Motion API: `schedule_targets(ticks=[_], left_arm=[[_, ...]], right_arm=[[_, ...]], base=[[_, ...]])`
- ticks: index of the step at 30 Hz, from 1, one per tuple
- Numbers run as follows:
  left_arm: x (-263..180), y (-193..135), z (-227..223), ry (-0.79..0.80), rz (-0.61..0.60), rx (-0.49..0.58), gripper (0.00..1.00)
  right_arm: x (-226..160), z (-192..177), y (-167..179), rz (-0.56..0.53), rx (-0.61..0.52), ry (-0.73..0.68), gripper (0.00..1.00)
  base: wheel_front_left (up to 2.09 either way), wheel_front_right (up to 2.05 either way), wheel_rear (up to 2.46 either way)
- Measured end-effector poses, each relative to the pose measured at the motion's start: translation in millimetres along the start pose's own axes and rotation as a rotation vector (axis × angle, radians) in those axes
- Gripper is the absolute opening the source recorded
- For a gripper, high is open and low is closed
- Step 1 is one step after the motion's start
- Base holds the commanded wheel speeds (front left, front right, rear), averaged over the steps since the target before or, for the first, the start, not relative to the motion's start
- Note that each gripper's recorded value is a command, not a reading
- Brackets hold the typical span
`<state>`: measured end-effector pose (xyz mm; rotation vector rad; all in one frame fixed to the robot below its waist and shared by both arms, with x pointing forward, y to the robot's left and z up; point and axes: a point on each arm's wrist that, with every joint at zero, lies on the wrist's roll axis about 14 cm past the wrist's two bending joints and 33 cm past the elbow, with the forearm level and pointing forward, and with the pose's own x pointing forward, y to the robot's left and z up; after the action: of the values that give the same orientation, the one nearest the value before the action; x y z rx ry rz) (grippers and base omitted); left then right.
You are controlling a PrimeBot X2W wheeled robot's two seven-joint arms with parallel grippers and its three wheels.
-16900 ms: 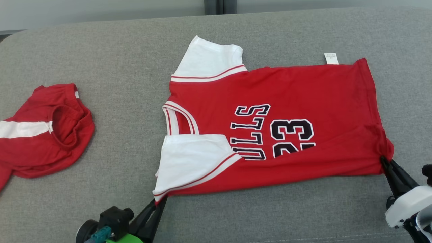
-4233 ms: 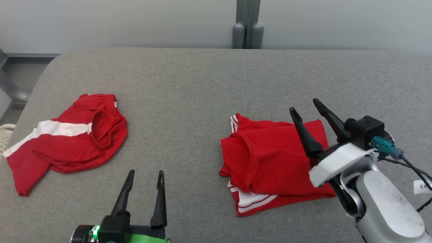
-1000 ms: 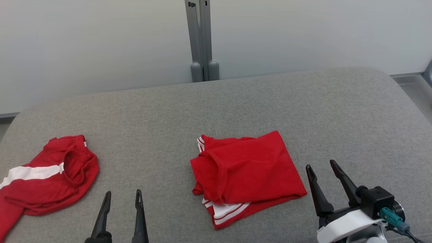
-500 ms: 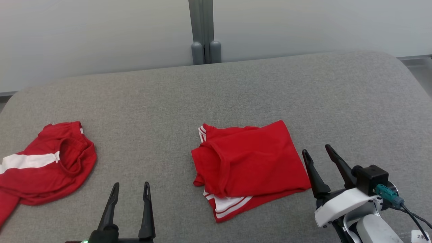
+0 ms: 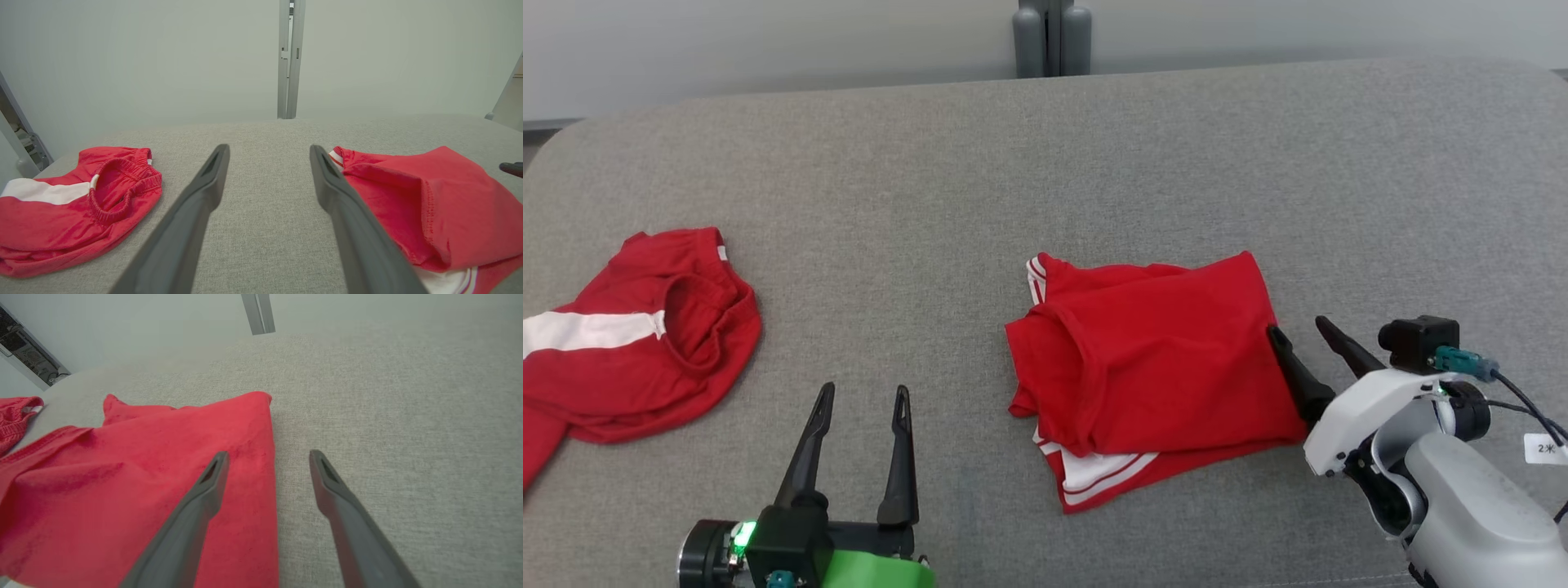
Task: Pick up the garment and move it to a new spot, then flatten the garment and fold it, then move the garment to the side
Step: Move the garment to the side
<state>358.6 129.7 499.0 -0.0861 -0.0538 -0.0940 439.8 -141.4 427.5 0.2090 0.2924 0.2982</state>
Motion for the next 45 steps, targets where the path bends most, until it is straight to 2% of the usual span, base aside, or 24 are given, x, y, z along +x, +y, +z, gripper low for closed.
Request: schedule_targets(ticks=[7, 8, 9, 10, 11, 17, 22, 28, 35, 40, 45], left_arm=[[10.7, 4.0, -9.6, 0.025, 0.01, -0.003, 1.0], [11.8, 4.8, -11.1, 0.029, 0.012, -0.005, 1.0], [12.6, 5.3, -12.2, 0.032, 0.013, -0.005, 1.0], [13.6, 6.1, -13.6, 0.036, 0.015, -0.005, 1.0], [14.5, 6.9, -15.0, 0.04, 0.018, -0.005, 1.0], [21.4, 9.3, -22.2, 0.057, 0.023, -0.006, 1.0], [36.8, -1.0, -13.1, 0.016, -0.019, -0.028, 1.0], [61.4, -16.3, -12.3, -0.015, -0.09, -0.03, 1.0], [85.8, -28.0, -31.5, -0.001, -0.159, -0.019, 1.0], [98.1, -35.8, -52.1, 0.028, -0.2, -0.027, 1.0], [105.3, -37.6, -72.8, 0.061, -0.219, -0.028, 1.0]], right_arm=[[18.3, -28.8, -3.9, 0.029, 0.073, 0.165, 1.0], [20.2, -33.0, -3.8, 0.034, 0.079, 0.185, 0.73], [21.9, -35.4, -3.3, 0.039, 0.087, 0.195, 0.41], [23.8, -38.6, -1.8, 0.048, 0.092, 0.21, 0.23], [25.5, -41.1, -0.1, 0.058, 0.095, 0.221, 0.0], [35.8, -32.6, -11.2, 0.079, 0.041, 0.186, 0.0], [49.8, 5.2, -52.0, 0.018, -0.055, 0.088, 0.0], [62.2, 56.5, -119.6, -0.113, -0.146, -0.002, 0.0], [54.7, 97.8, -208.6, -0.309, -0.235, -0.049, 0.0], [42.7, 109.1, -259.1, -0.428, -0.29, -0.046, 0.0], [32.9, 130.0, -298.6, -0.522, -0.402, -0.045, 0.0]], base=[[0.0, 0.0, 0.0], [0.0, 0.0, 0.0], [0.0, 0.0, 0.0], [0.0, 0.0, 0.0], [0.0, 0.0, 0.0], [0.0, 0.0, 0.0], [0.0, 0.0, 0.0], [0.0, 0.0, 0.0], [0.0, 0.0, 0.0], [0.0, 0.0, 0.0], [0.0, 0.0, 0.0]])
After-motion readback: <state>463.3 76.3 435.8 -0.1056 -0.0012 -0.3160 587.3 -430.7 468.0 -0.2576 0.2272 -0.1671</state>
